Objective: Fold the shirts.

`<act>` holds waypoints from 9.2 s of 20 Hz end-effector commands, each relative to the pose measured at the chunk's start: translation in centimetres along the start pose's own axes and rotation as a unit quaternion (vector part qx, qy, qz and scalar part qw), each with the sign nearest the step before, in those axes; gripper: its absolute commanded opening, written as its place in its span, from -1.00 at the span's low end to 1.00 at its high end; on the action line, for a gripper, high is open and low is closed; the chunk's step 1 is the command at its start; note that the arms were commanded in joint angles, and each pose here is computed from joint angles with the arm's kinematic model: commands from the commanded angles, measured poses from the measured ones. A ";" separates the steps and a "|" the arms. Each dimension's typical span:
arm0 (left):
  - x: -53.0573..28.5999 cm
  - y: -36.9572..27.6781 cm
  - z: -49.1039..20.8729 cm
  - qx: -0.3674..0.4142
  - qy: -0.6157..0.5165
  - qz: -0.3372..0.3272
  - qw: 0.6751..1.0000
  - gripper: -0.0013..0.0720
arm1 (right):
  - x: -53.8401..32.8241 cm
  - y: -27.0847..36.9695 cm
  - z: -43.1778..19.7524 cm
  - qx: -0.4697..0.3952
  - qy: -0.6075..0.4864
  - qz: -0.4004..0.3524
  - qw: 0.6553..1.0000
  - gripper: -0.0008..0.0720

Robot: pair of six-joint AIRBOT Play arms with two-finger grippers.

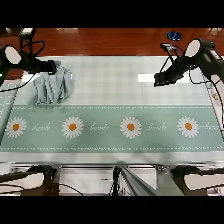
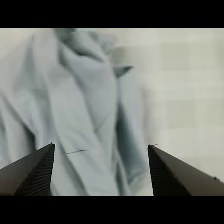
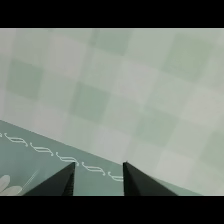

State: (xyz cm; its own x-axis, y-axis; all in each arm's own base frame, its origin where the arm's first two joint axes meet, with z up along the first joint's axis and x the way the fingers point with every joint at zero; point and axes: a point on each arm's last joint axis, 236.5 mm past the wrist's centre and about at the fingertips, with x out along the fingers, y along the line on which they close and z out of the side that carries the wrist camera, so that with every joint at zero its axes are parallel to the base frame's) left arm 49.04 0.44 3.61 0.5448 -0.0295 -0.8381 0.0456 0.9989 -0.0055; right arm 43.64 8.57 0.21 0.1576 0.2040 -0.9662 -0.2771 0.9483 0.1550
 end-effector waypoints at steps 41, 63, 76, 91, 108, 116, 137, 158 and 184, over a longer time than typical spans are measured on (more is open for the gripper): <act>-17.7 -47.9 -11.5 0.280 0.026 -0.411 0.867 -0.22 | -20.2 -3.1 -5.8 -0.029 -0.114 -0.185 0.976 0.07; -0.1 -6.6 -15.6 -0.211 0.203 -0.285 0.913 0.70 | -11.4 -3.9 -9.3 -0.034 -0.025 -0.163 0.986 0.18; 7.7 -14.5 -16.2 -0.212 0.312 -0.289 0.880 0.52 | -8.4 -2.8 -9.8 -0.032 -0.021 -0.129 0.991 0.18; 5.0 -16.3 -14.5 -0.107 0.303 -0.342 0.883 -0.90 | -2.6 -6.1 -15.0 0.223 -0.052 0.080 0.970 0.60; -2.6 -13.7 -5.4 -0.099 0.135 -0.405 0.899 -0.91 | -2.8 11.3 -8.1 0.211 -0.152 0.408 0.875 -0.94; -32.7 -6.1 10.2 0.004 -0.321 -0.243 0.915 -0.91 | -42.6 7.6 -2.4 0.079 -0.595 0.305 0.740 -0.94; -36.6 -11.7 -13.4 -0.045 -0.118 -0.215 0.968 -0.91 | -33.2 2.8 -15.6 0.157 -0.259 0.001 0.953 -0.94; -2.3 -10.8 -15.5 -0.019 -0.048 -0.212 0.976 -0.91 | -6.2 -7.6 10.1 0.097 -0.403 -0.087 0.906 -0.94; -2.9 -13.5 -16.5 0.029 -0.029 -0.247 0.968 -0.90 | 3.4 6.6 -21.6 0.312 -0.003 0.222 0.924 0.48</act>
State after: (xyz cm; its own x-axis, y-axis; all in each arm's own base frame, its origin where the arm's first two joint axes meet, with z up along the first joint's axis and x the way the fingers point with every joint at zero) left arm 32.92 -12.43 -2.91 0.4878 -0.5085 -0.7096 0.3508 0.8585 -0.3741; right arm 23.30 7.19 -4.66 0.1879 0.5588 -0.8077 0.2710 0.7610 0.5895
